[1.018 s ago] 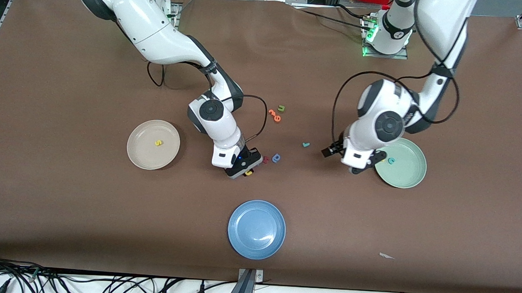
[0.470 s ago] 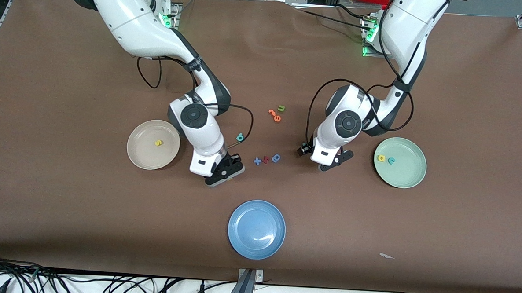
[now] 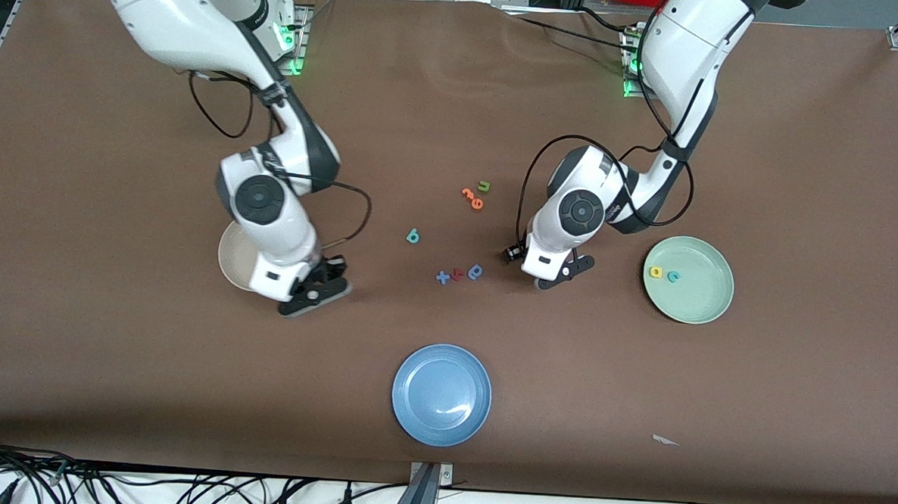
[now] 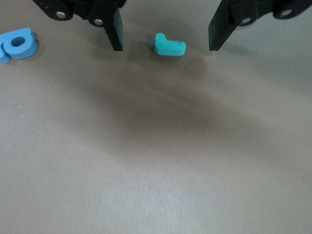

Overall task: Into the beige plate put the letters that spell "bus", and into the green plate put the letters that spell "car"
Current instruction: 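Drop the u on the white plate while the left gripper reaches a teal letter, then grasp the teal u with the left gripper while the right grasps teal g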

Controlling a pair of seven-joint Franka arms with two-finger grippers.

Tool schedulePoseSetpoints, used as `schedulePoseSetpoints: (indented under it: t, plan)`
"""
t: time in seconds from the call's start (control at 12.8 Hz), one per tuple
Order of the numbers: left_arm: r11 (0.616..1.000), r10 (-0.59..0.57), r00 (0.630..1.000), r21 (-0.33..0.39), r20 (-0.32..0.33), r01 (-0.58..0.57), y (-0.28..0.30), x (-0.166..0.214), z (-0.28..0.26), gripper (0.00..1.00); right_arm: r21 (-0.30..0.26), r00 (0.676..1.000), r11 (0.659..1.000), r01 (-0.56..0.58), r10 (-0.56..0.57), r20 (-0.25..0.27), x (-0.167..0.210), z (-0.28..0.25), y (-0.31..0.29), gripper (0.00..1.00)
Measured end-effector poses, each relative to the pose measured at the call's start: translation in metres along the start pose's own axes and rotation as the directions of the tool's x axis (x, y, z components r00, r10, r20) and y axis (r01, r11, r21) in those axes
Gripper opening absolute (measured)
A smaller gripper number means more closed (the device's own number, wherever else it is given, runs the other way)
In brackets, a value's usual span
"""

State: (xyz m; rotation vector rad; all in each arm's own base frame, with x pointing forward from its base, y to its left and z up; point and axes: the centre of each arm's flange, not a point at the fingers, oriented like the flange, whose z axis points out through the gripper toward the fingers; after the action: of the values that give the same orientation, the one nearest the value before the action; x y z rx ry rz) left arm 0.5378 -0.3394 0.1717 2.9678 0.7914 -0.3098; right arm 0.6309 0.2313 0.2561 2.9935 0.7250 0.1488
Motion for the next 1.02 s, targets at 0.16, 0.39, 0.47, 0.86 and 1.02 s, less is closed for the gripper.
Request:
schedulePoseSetpoints:
  t: [0.16, 0.39, 0.47, 0.86, 1.02]
  plan:
    - [1.000, -0.004, 1.000, 0.009, 0.005, 0.004, 0.001, -0.005, 0.006, 0.77, -0.007, 0.996, 0.999, -0.050, 0.050, 0.070, -0.042, 0.011, 0.043, 0.27]
    - [1.000, -0.008, 1.000, 0.007, 0.004, 0.008, 0.002, -0.004, 0.006, 0.69, -0.010, 0.980, 0.994, -0.109, 0.109, 0.165, -0.093, 0.039, 0.076, 0.45]
    - [1.000, -0.008, 1.000, 0.004, 0.002, 0.008, 0.003, -0.004, 0.005, 0.61, -0.011, 0.978, 0.993, -0.117, 0.117, 0.172, -0.098, 0.041, 0.080, 0.56]
    - [1.000, -0.016, 1.000, -0.002, -0.001, 0.016, 0.005, -0.003, 0.001, 0.32, 0.031, 0.942, 0.949, -0.315, 0.308, 0.135, -0.070, -0.003, -0.005, 0.98]
    - [1.000, -0.018, 1.000, -0.003, -0.002, 0.018, 0.005, -0.002, 0.001, 0.26, 0.044, 0.888, 0.893, -0.448, 0.439, 0.136, -0.059, -0.014, -0.063, 0.97]
